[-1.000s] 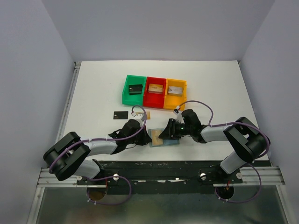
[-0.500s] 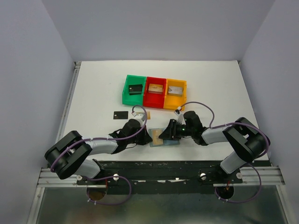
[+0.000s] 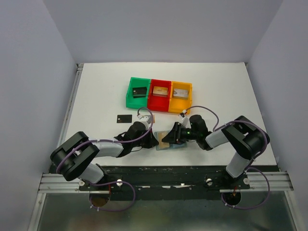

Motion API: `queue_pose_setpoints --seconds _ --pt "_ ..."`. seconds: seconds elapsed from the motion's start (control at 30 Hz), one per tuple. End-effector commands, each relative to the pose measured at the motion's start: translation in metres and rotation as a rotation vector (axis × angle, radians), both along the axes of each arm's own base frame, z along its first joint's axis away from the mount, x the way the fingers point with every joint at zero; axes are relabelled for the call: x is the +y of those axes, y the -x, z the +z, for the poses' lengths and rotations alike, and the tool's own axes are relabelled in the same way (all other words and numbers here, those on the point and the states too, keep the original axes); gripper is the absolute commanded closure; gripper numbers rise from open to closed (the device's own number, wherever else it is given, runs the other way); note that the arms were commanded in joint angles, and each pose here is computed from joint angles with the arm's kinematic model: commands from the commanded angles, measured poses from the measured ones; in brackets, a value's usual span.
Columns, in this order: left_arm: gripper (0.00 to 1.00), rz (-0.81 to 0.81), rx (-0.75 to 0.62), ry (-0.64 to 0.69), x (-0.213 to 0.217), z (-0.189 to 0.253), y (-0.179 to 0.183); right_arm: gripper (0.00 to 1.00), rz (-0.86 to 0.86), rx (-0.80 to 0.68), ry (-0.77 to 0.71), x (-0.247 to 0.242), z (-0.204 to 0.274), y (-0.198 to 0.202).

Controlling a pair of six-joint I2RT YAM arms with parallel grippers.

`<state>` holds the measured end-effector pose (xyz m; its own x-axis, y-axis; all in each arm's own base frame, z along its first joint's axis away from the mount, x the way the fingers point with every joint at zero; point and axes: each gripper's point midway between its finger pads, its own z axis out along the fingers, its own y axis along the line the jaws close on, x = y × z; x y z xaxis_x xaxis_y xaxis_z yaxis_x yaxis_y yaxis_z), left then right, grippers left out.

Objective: Take the credit cards out of the card holder
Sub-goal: Remove the credit card from the card holder.

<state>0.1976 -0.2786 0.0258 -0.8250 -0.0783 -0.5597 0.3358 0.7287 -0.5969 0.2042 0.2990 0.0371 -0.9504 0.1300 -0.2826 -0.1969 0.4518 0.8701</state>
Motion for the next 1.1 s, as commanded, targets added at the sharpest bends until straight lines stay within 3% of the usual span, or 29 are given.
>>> queue_pose_setpoints --seconds 0.0,0.47,1.07 --pt "1.0 -0.037 0.049 -0.03 -0.003 -0.016 0.009 0.51 0.073 0.033 -0.068 0.01 0.003 0.018" --pt "1.0 -0.047 0.053 -0.021 -0.007 -0.016 0.008 0.52 0.094 0.05 -0.055 0.011 -0.002 0.02" --pt "1.0 -0.013 0.078 -0.047 0.002 -0.026 0.012 0.57 0.056 -0.018 0.065 -0.003 0.012 0.015"
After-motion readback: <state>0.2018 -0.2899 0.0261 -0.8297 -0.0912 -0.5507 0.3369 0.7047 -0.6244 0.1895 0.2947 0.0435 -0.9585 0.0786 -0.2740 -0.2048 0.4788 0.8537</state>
